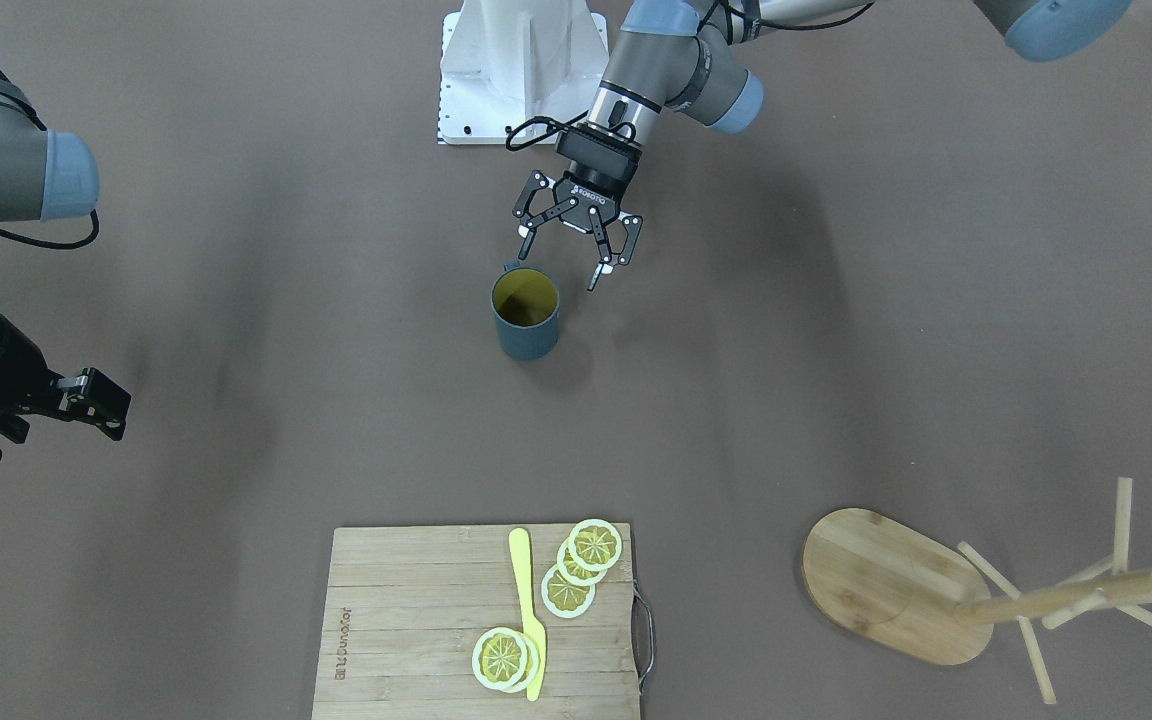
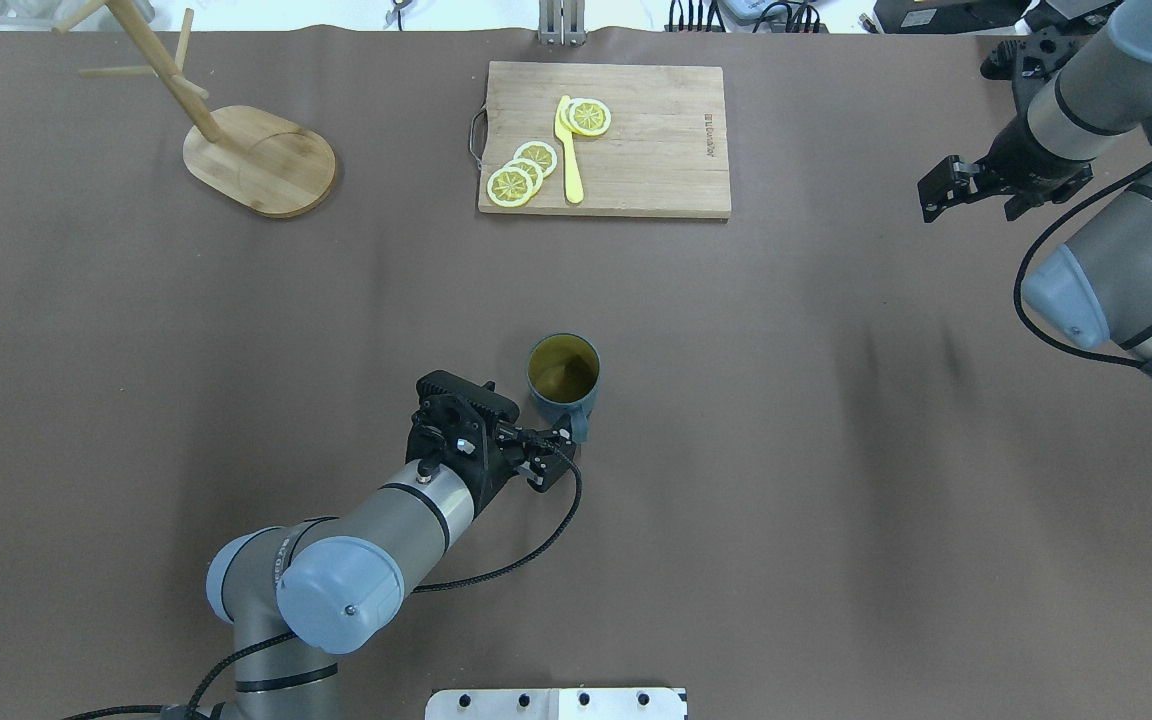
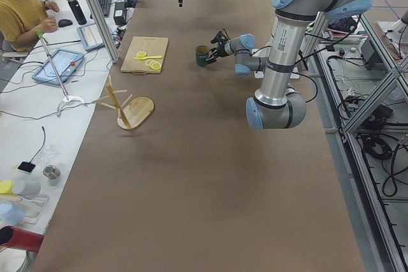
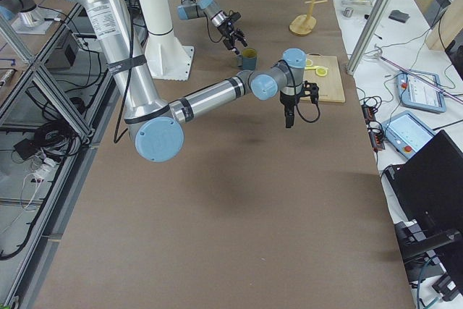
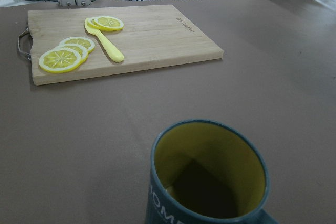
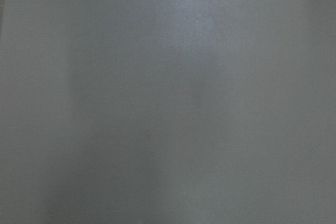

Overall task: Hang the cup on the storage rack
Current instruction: 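Lower the left gripper over the mug rim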

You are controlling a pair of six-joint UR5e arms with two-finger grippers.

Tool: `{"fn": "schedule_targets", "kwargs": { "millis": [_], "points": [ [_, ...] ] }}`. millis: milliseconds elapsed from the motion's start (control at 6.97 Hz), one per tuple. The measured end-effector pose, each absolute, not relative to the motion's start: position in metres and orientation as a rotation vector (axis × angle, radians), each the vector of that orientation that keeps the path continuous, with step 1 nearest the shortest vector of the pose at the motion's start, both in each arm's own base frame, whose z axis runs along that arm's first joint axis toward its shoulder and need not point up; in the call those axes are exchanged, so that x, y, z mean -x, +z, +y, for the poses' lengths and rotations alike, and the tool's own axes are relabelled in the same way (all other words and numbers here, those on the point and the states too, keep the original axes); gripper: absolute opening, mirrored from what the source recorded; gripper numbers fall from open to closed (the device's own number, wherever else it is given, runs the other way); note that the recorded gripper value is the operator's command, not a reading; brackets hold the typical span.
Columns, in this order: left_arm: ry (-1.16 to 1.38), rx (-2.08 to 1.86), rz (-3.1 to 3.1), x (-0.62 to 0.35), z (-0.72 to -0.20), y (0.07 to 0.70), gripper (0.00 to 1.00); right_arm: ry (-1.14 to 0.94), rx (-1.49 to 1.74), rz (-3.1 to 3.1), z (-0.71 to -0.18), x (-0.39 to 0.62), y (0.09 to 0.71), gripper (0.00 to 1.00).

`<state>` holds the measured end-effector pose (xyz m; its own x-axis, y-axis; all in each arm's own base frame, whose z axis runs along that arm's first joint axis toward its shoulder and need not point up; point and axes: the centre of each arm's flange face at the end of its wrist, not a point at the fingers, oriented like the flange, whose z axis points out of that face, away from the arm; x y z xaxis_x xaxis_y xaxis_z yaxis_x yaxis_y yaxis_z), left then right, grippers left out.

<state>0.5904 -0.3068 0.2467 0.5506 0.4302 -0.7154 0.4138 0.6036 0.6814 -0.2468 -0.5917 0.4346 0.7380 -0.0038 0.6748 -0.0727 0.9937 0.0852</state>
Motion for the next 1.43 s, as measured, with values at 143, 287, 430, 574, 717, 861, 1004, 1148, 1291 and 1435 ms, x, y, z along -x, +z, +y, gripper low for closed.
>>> {"fn": "schedule_targets", "kwargs": {
  "millis": [143, 287, 430, 574, 717, 861, 1004, 1148, 1291, 1435],
  "points": [
    [0.013, -0.968, 1.029, -0.593, -0.307, 0.247, 0.97, 0.038, -0.108, -0.740, -0.592, 0.247, 0.436, 1.00],
    [0.016, -0.966, 1.023, -0.597, -0.307, 0.250, 0.97, 0.038, -0.108, -0.740, -0.592, 0.247, 0.436, 1.00],
    [0.020, -0.963, 1.018, -0.601, -0.307, 0.253, 0.97, 0.038, -0.108, -0.740, -0.592, 0.247, 0.436, 1.00],
    [0.023, -0.961, 1.017, -0.605, -0.306, 0.254, 0.97, 0.038, -0.108, -0.740, -0.592, 0.247, 0.437, 1.00],
    [0.021, -0.964, 1.021, -0.607, -0.304, 0.252, 0.97, 0.038, -0.107, -0.740, -0.593, 0.247, 0.437, 1.00],
    [0.010, -0.976, 1.021, -0.609, -0.300, 0.248, 0.97, 0.038, -0.106, -0.739, -0.593, 0.248, 0.438, 1.00],
    [-0.006, -0.993, 1.019, -0.612, -0.295, 0.243, 0.97, 0.038, -0.107, -0.739, -0.594, 0.249, 0.441, 1.00],
    [-0.014, -1.003, 1.015, -0.615, -0.293, 0.239, 0.97, 0.036, -0.115, -0.745, -0.597, 0.250, 0.447, 1.00],
    [-0.018, -1.008, 1.013, -0.617, -0.292, 0.237, 0.97, 0.032, -0.130, -0.755, -0.600, 0.252, 0.456, 1.00],
    [-0.018, -1.013, 1.019, -0.617, -0.292, 0.231, 0.97, 0.030, -0.143, -0.764, -0.603, 0.253, 0.463, 1.00]
  ]
}}
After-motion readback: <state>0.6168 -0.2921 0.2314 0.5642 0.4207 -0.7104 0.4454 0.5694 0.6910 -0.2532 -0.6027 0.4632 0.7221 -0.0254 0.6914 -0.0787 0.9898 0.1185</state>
